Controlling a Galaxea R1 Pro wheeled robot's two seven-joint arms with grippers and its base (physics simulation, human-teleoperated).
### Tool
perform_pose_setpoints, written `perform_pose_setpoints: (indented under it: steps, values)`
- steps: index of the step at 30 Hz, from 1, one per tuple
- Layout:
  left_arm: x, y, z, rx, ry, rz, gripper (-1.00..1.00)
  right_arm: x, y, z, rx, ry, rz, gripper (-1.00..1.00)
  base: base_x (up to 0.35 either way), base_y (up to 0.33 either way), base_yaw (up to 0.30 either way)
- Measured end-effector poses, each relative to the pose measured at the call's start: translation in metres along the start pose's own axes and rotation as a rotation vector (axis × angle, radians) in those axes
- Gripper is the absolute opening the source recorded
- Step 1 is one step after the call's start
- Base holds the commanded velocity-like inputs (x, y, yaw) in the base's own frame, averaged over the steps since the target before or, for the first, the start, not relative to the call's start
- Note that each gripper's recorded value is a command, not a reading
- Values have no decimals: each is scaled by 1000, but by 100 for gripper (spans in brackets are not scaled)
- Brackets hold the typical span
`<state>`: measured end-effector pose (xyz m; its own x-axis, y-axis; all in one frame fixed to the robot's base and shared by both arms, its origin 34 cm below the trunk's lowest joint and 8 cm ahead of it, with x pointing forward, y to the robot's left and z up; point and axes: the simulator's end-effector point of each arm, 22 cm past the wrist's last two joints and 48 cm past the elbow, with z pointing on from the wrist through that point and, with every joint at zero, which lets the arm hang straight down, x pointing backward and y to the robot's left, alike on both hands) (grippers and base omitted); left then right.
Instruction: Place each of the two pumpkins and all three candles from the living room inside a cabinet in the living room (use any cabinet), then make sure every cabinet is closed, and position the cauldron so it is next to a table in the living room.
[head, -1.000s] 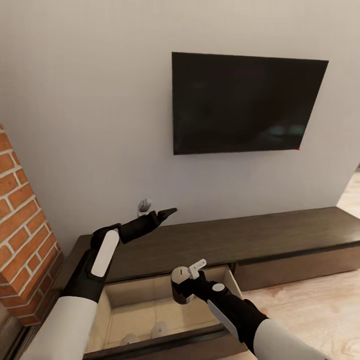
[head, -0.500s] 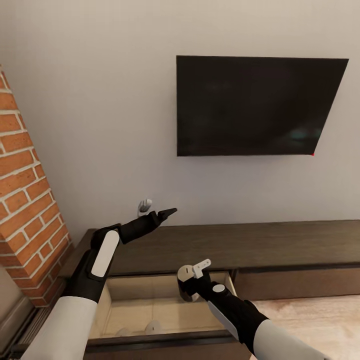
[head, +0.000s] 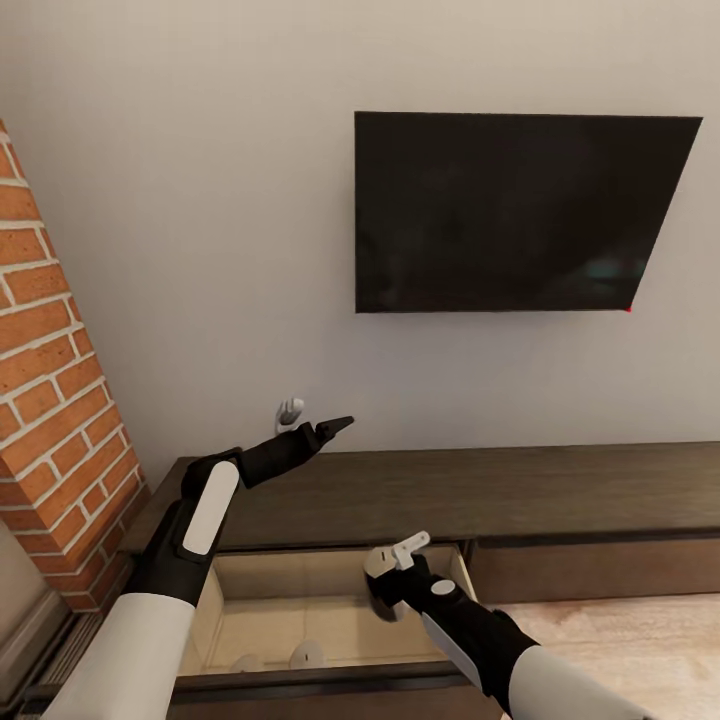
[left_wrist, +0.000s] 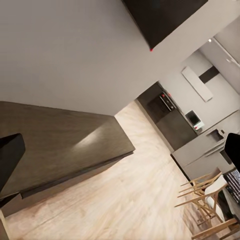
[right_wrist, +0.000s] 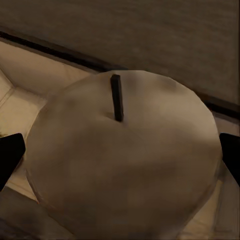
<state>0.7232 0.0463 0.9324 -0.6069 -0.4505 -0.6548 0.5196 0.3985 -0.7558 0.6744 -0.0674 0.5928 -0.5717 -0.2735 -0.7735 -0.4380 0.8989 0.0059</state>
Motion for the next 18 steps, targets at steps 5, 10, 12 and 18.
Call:
perform_pose_setpoints:
  steps: [5, 10, 12, 18]
  values:
    - [1, 0, 1, 2, 0, -2, 100, 29, -13, 1, 25, 58, 16, -100, 0, 0, 0]
    - [2, -1, 2, 5, 3, -2, 100, 50, -40, 0, 81, 100, 120, -100, 0, 0, 0]
    - [2, -2, 2, 5, 3, -2, 100, 63, -51, -2, 102, 122, 170, -100, 0, 0, 0]
    - [2, -3, 2, 8, 2, 0, 100, 74, -46, -2, 60, 138, 218, -100, 0, 0, 0]
